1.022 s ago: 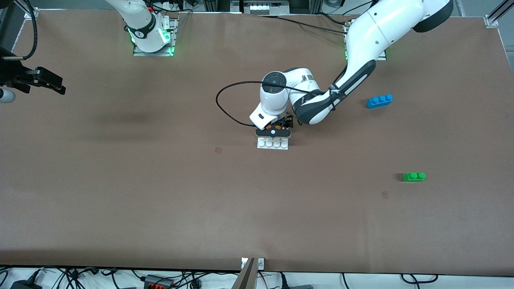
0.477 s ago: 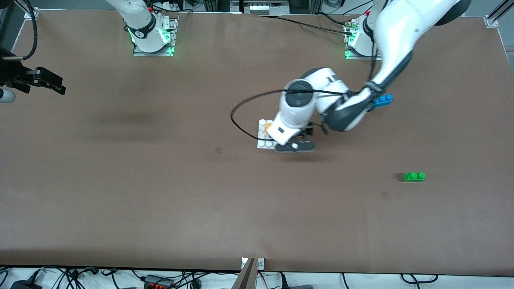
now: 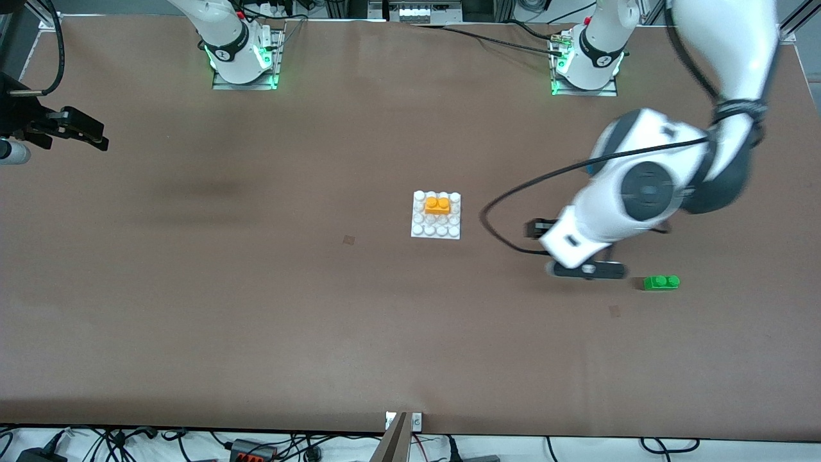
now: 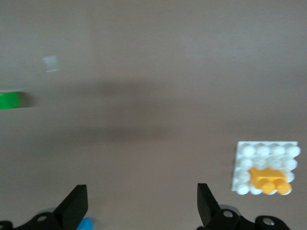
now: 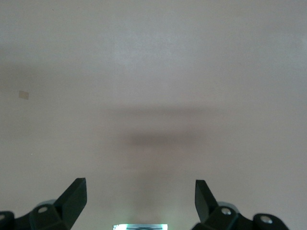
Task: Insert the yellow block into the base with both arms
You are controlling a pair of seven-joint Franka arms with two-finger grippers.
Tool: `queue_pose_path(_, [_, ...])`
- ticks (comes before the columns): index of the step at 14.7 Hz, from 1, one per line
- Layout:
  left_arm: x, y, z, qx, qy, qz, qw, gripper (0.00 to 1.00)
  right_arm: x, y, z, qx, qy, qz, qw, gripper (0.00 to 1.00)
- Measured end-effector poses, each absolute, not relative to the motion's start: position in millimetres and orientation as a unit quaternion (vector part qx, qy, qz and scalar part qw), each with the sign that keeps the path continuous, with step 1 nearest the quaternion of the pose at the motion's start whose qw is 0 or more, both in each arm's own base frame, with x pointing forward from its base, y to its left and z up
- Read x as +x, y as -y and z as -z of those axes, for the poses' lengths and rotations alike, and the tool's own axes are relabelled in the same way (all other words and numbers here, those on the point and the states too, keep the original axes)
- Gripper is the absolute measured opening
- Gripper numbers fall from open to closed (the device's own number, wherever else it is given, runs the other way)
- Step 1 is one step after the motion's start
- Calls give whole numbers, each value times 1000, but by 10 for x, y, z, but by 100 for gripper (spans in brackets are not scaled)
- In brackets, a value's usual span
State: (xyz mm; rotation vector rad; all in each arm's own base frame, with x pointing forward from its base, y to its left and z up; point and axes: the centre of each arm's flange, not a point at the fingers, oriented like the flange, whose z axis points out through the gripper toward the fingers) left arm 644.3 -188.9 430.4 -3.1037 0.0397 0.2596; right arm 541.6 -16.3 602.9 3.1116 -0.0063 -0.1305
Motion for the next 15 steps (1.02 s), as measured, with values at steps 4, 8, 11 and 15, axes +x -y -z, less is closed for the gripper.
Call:
queue_pose_path(4, [6351, 1560, -4595, -996, 7, -81, 37, 100, 5415, 163, -6029, 999, 2, 42, 14, 100])
queue_pose_path(8, [6186, 1160, -4840, -996, 20, -82, 19, 100, 5412, 165, -6027, 999, 2, 44, 14, 100])
queue_pose_path(11, [5967, 764, -5094, -997, 31, -76, 8, 100, 5412, 166, -6026, 999, 2, 44, 14, 100])
queue_pose_path(15, [5549, 698, -5458, -997, 37, -62, 18, 100, 5411, 166, -6026, 999, 2, 44, 14, 100])
